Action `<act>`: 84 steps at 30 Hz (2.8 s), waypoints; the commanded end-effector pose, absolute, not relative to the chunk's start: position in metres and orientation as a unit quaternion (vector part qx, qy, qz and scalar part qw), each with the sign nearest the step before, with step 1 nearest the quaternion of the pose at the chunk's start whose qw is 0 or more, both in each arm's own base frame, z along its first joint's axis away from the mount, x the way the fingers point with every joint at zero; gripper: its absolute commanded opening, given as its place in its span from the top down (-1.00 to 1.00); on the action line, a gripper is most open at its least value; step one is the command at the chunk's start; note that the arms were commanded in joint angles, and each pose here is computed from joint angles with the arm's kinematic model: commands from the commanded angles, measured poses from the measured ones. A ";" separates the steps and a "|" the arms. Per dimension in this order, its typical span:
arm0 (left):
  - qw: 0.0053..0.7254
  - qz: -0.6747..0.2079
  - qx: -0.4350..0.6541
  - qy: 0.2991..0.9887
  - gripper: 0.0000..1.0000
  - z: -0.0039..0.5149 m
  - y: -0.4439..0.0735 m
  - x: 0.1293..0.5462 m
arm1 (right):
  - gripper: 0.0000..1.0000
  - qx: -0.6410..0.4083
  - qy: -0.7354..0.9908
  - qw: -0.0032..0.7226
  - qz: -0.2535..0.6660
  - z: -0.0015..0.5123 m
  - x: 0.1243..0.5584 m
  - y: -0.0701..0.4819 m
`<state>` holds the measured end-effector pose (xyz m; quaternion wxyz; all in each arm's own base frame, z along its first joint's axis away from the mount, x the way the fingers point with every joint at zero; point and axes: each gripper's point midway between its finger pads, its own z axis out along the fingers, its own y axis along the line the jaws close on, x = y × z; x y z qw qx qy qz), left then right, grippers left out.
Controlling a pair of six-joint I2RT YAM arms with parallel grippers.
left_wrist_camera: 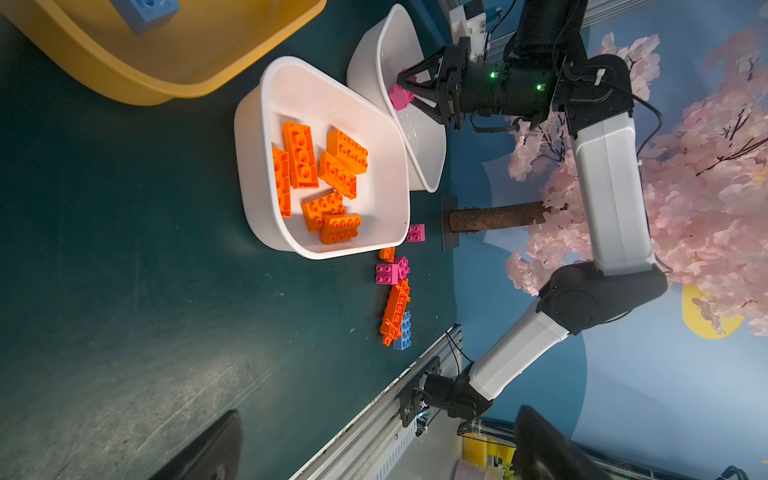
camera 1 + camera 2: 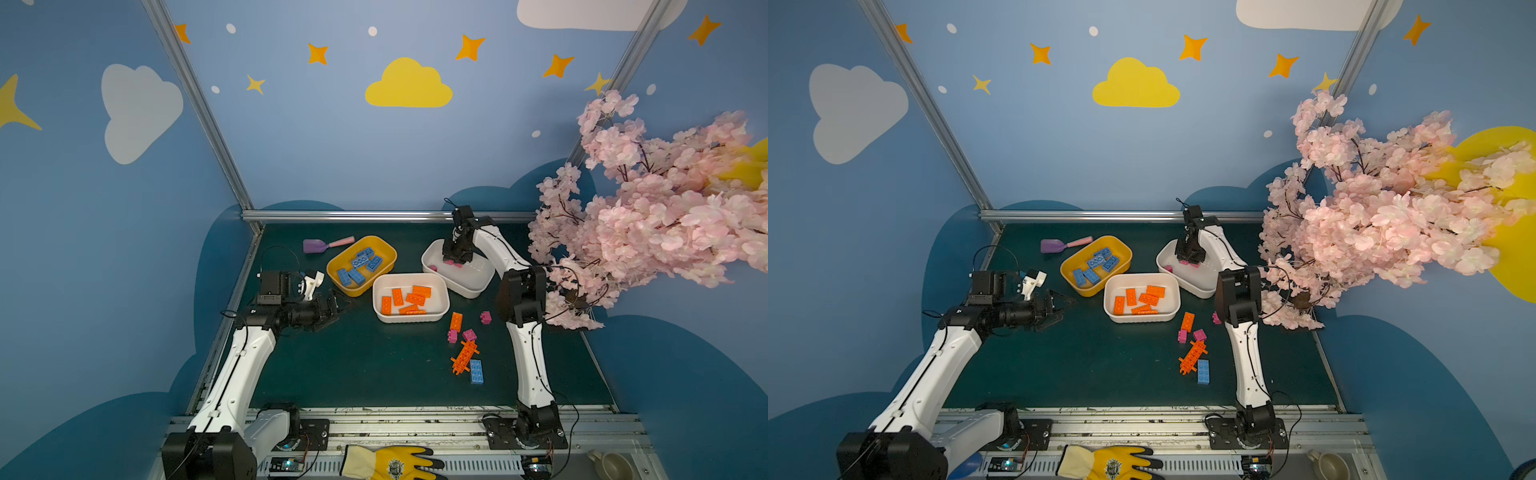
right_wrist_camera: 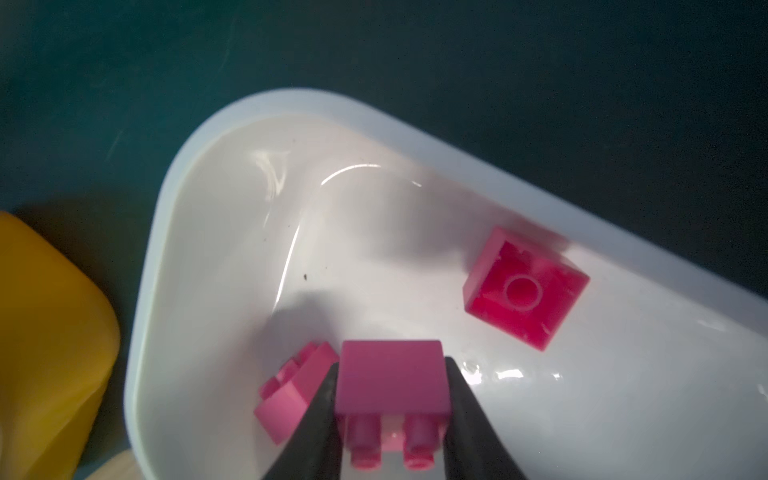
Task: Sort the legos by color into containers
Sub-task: 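Carry the pink brick into the far white bin and release it, then move the right gripper down to another pink brick in the pile, then grasp the pink brick with the right gripper and lift it, then carry the pink brick into the far white bin and release it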
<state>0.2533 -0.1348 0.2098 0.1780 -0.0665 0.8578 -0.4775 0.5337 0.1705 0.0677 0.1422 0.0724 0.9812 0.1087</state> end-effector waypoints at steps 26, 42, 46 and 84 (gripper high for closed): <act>0.178 -0.486 -0.051 0.854 -0.99 0.208 -0.138 0.241 | -0.25 0.076 0.992 0.081 0.056 0.093 0.242 0.164; 0.181 -0.474 -0.048 0.860 -0.99 0.210 -0.136 0.229 | 0.14 0.046 0.995 0.084 0.035 0.047 0.249 0.175; 0.182 -0.473 -0.048 0.861 -1.00 0.209 -0.136 0.228 | 0.16 0.039 0.996 0.077 0.016 0.037 0.249 0.171; 0.205 -0.510 -0.023 0.835 -0.99 0.242 -0.150 0.263 | 0.68 0.087 0.980 0.152 0.092 0.099 0.474 0.133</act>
